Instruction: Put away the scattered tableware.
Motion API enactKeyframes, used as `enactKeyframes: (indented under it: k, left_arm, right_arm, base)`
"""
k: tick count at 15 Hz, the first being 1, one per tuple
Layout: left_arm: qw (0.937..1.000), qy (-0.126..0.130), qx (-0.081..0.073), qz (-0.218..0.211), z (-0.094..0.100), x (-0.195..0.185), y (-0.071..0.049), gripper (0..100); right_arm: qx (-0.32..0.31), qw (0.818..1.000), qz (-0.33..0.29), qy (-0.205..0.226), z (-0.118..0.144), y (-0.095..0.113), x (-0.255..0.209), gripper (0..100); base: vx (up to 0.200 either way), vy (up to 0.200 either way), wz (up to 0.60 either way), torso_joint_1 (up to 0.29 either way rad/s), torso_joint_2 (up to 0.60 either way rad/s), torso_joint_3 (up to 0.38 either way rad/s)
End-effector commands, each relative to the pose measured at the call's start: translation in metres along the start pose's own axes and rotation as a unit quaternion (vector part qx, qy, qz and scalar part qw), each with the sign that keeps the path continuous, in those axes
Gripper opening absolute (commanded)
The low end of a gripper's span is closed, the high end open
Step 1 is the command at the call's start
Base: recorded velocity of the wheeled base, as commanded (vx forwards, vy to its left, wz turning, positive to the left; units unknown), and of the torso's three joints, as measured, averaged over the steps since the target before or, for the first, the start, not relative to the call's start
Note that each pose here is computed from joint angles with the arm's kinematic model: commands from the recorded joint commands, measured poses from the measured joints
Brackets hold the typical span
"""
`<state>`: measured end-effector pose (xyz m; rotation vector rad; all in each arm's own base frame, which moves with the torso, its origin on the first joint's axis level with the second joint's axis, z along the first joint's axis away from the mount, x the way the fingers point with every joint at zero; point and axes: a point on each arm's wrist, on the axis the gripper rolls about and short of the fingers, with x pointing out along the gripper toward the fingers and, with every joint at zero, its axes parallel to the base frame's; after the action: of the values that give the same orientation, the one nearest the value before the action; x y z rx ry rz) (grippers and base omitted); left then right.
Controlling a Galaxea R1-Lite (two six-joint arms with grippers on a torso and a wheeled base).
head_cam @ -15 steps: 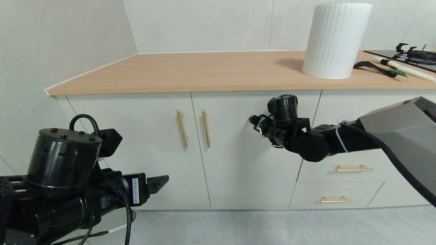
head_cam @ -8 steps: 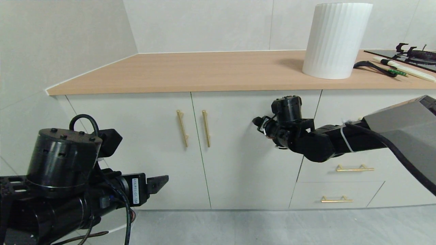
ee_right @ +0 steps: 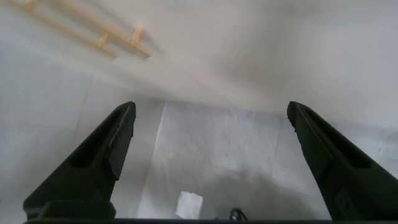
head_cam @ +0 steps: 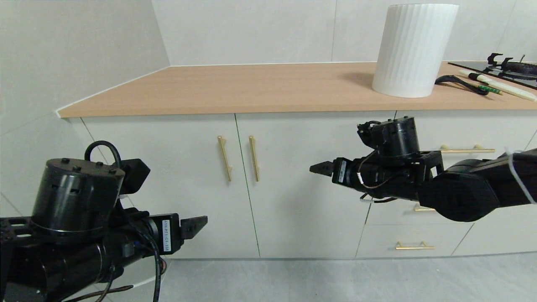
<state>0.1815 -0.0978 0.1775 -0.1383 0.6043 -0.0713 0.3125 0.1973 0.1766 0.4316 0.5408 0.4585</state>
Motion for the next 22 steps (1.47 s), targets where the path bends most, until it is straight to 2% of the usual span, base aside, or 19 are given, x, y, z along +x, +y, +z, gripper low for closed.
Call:
enactKeyframes:
  k: [1, 2, 4, 6, 7, 8, 10, 11, 12, 14, 15, 16, 17, 18, 19, 20, 21, 22]
  left_arm:
    - [1.0000, -0.002, -0.001, 0.000, 0.000, -0.001, 0.001, 100]
    - [1.0000, -0.006, -0.003, -0.001, 0.001, -0.003, 0.001, 100]
    - [0.9995, -0.028, -0.011, -0.002, 0.003, -0.016, 0.007, 100]
    - [0.9971, -0.072, -0.024, -0.010, 0.005, -0.042, 0.016, 100]
    - [0.9956, -0.090, -0.021, -0.016, 0.003, -0.055, 0.022, 100]
    - [0.9933, -0.114, -0.006, -0.018, -0.005, -0.073, 0.034, 100]
    - [0.9874, -0.153, 0.036, 0.012, -0.031, -0.099, 0.061, 100]
    - [0.9828, -0.176, 0.052, 0.020, -0.044, -0.110, 0.071, 100]
    - [0.9752, -0.215, 0.051, 0.017, -0.055, -0.127, 0.080, 100]
    - [0.9587, -0.283, 0.026, 0.014, -0.068, -0.154, 0.091, 100]
    - [0.9507, -0.309, 0.018, 0.013, -0.073, -0.164, 0.094, 100]
    - [0.9375, -0.347, 0.010, 0.026, -0.083, -0.178, 0.098, 100]
    - [0.9293, -0.368, 0.011, 0.033, -0.093, -0.185, 0.101, 100]
    - [0.9238, -0.382, 0.015, 0.025, -0.102, -0.191, 0.102, 100]
    - [0.9157, -0.401, 0.031, 0.010, -0.115, -0.200, 0.103, 100]
    - [0.9116, -0.409, 0.041, 0.001, -0.123, -0.203, 0.103, 100]
    - [0.9124, -0.407, 0.038, 0.011, -0.123, -0.202, 0.103, 100]
    - [0.9093, -0.413, 0.025, 0.044, -0.123, -0.203, 0.102, 100]
  right_arm:
    - [-0.004, 1.000, 0.015, -0.025, 0.011, 0.008, -0.032, 100]
    - [-0.007, 0.999, 0.012, -0.040, 0.011, 0.008, -0.059, 100]
    - [-0.029, 0.997, -0.003, -0.070, 0.010, 0.003, -0.103, 100]
    - [-0.060, 0.991, -0.043, -0.110, 0.001, -0.007, -0.148, 100]
    - [-0.074, 0.987, -0.057, -0.128, -0.005, -0.011, -0.169, 100]
    - [-0.089, 0.982, -0.065, -0.156, -0.014, -0.015, -0.199, 100]
    - [-0.112, 0.969, -0.058, -0.215, -0.032, -0.022, -0.255, 100]
    - [-0.133, 0.960, -0.055, -0.240, -0.042, -0.027, -0.278, 100]
    - [-0.163, 0.947, -0.078, -0.264, -0.054, -0.036, -0.302, 100]
    - [-0.185, 0.925, -0.142, -0.300, -0.070, -0.047, -0.331, 100]
    - [-0.189, 0.919, -0.150, -0.311, -0.078, -0.048, -0.341, 100]
    - [-0.200, 0.909, -0.161, -0.328, -0.095, -0.050, -0.361, 100]
    - [-0.216, 0.900, -0.184, -0.332, -0.111, -0.053, -0.372, 100]
    - [-0.230, 0.890, -0.201, -0.338, -0.124, -0.055, -0.381, 100]
    - [-0.239, 0.882, -0.216, -0.345, -0.144, -0.057, -0.391, 100]
    - [-0.239, 0.878, -0.224, -0.349, -0.154, -0.058, -0.396, 100]
    - [-0.234, 0.877, -0.236, -0.348, -0.154, -0.058, -0.396, 100]
    - [-0.222, 0.866, -0.273, -0.355, -0.156, -0.057, -0.394, 100]
  base:
    - [0.000, 0.000, 0.00, 0.000, 0.00, 0.000]
    - [0.000, 0.000, 0.00, 0.000, 0.00, 0.000]
    - [0.000, 0.000, 0.00, 0.000, 0.00, 0.000]
    - [0.000, 0.000, 0.00, 0.000, 0.00, 0.000]
    - [0.000, 0.000, 0.00, 0.000, 0.00, 0.000]
    - [0.000, 0.000, 0.00, 0.000, 0.00, 0.000]
    - [0.000, 0.000, 0.00, 0.000, 0.00, 0.000]
    - [0.000, 0.000, 0.00, 0.000, 0.00, 0.000]
    - [0.000, 0.000, 0.00, 0.000, 0.00, 0.000]
    - [0.000, 0.000, 0.00, 0.000, 0.00, 0.000]
    - [0.000, 0.000, 0.00, 0.000, 0.00, 0.000]
    - [0.000, 0.000, 0.00, 0.000, 0.00, 0.000]
    - [0.000, 0.000, 0.00, 0.000, 0.00, 0.000]
    - [0.000, 0.000, 0.00, 0.000, 0.00, 0.000]
    - [0.000, 0.000, 0.00, 0.000, 0.00, 0.000]
    - [0.000, 0.000, 0.00, 0.000, 0.00, 0.000]
    - [0.000, 0.000, 0.00, 0.000, 0.00, 0.000]
    - [0.000, 0.000, 0.00, 0.000, 0.00, 0.000]
